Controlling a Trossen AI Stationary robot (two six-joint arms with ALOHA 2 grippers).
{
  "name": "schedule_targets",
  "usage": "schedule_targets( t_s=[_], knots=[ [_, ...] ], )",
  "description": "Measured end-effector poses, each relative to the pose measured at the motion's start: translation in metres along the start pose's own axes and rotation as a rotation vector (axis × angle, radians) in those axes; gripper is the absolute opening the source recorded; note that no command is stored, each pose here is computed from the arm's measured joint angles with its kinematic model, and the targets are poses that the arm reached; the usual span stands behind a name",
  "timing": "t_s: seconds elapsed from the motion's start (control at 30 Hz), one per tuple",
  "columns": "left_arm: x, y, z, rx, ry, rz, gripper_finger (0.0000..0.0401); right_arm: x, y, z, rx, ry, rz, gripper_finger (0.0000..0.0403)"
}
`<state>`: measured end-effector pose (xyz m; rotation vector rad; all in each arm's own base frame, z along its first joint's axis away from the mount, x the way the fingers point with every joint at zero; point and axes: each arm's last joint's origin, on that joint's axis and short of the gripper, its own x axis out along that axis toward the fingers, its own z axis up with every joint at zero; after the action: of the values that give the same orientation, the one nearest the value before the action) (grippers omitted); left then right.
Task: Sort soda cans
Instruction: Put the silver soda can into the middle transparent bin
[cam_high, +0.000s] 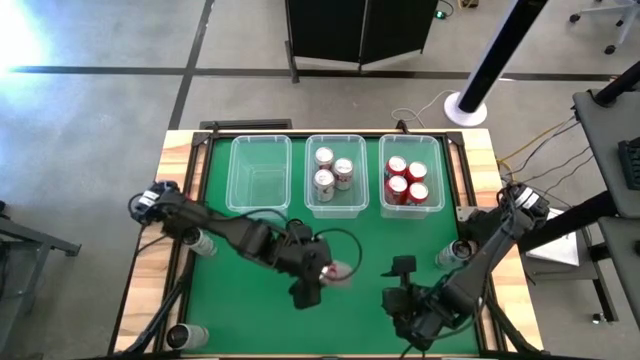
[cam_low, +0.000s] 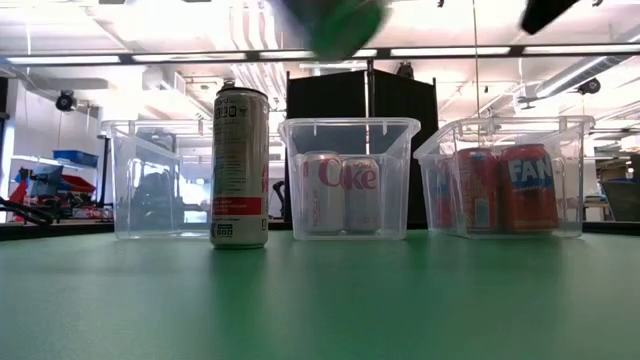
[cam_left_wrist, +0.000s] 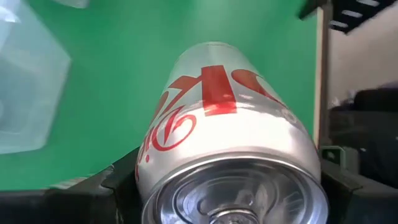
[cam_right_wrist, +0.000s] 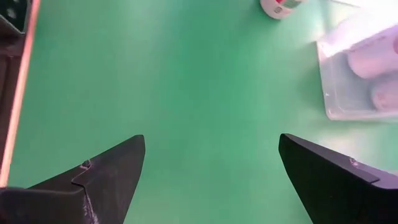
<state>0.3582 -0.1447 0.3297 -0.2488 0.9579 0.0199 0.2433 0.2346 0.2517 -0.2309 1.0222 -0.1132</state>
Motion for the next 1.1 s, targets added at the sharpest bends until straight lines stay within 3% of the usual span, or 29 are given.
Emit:
schedule_targets(
  t_s=[0.23,0.47,0.77,0.93,1.1],
  knots=[
    [0.006,0.023,0.008,-0.031,0.004,0.064,0.0278,-0.002,0.006,-0.009,0.034,0.005,-0.012,0.0365],
    [0.03,0.007,-0.002,0.08,0.05,0.051,0.0278,0.001,0.008,-0.012,0.058,-0.003,-0.016,0.0365],
    [0.081,0.008,-0.009,0.093,0.146,0.113,0.0278,0.002,0.008,-0.012,0.06,-0.013,-0.017,0.0365],
    [0.087,0.01,-0.001,0.089,0.192,0.146,0.0279,0.002,0.008,-0.012,0.048,-0.014,-0.017,0.0365],
    [0.084,0.015,0.005,0.128,0.297,0.246,0.028,0.005,0.009,-0.013,0.044,-0.025,-0.019,0.0365]
  ],
)
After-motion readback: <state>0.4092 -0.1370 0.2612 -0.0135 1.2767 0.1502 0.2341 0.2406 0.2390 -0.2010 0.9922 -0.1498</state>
